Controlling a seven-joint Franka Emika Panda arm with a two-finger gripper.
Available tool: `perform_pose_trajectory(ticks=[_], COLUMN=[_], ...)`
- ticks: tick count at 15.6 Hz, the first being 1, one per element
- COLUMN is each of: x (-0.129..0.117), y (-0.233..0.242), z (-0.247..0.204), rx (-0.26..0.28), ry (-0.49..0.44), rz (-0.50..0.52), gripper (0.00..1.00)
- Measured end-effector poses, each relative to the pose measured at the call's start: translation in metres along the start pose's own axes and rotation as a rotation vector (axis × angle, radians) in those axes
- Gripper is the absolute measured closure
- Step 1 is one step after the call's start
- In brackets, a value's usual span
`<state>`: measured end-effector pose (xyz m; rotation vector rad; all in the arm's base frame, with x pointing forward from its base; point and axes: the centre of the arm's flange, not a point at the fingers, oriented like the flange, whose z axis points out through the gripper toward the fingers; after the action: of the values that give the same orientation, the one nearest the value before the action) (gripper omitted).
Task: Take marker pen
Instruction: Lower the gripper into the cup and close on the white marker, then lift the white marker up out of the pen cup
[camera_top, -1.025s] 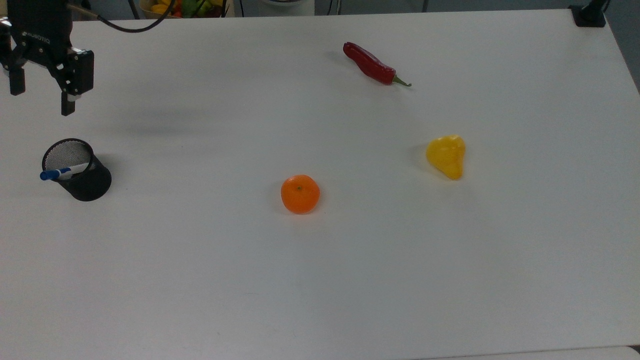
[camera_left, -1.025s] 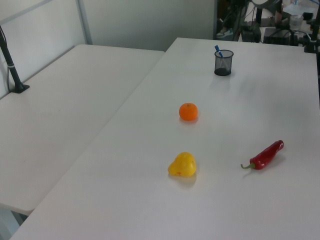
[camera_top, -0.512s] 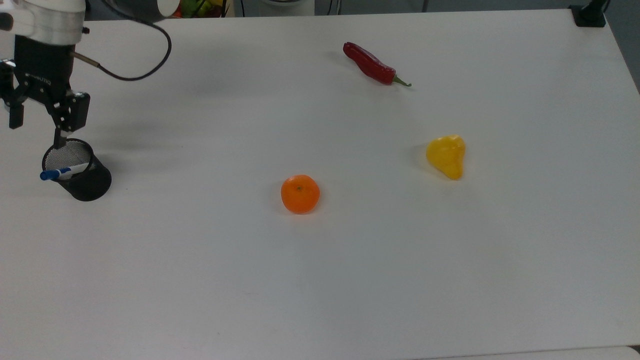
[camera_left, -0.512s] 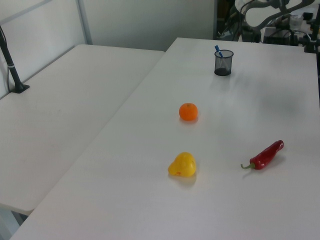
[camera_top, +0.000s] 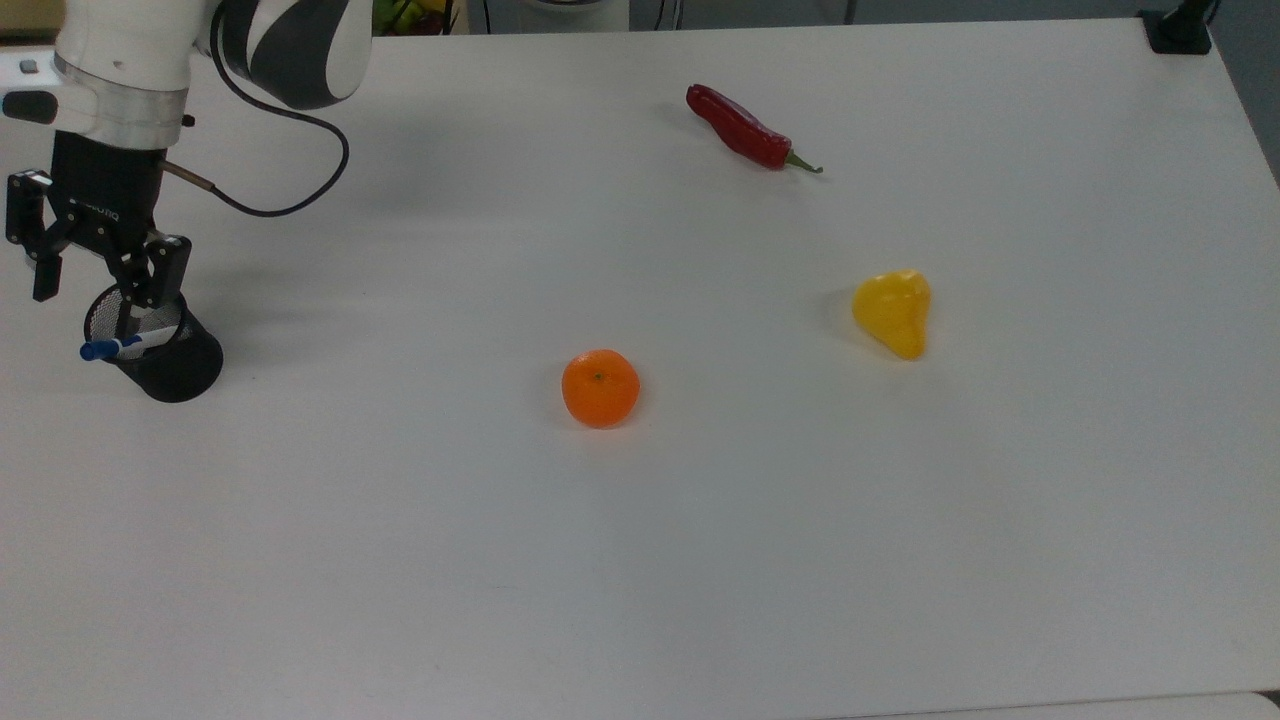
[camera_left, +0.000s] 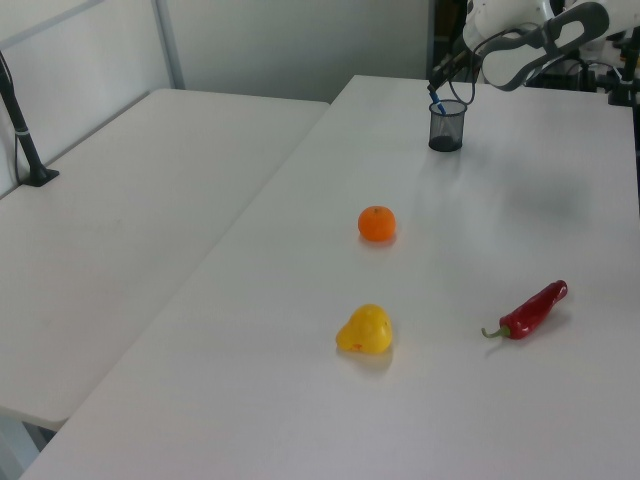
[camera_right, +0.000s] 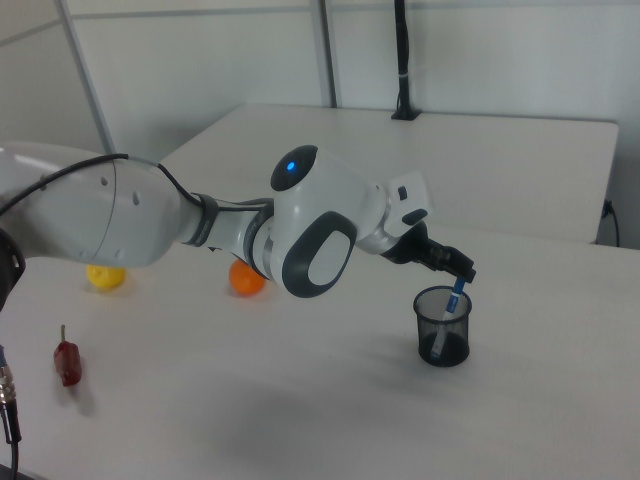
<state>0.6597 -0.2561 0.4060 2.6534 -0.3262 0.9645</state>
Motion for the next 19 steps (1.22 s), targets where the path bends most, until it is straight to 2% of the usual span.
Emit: perform_pose_trajectory(ticks=[5, 13, 15, 16, 17, 19], x=[-0.012, -0.015, -0.013, -0.011, -0.011, -0.010], y=[-0.006, -0.010, -0.010, -0.009, -0.008, -0.007], z=[0.019, 0.030, 0.030, 0.030, 0.029, 0.029], rx=[-0.003, -0.008, -0.010, -0.011, -0.012, -0.013], ry=[-0.023, 0.019, 0.023, 0.026, 0.028, 0.030], rz=[-0.013, -0.023, -0.023, -0.023, -0.022, -0.021], gripper=[0.30, 0.38, 0.52, 0.52, 0.58, 0.78])
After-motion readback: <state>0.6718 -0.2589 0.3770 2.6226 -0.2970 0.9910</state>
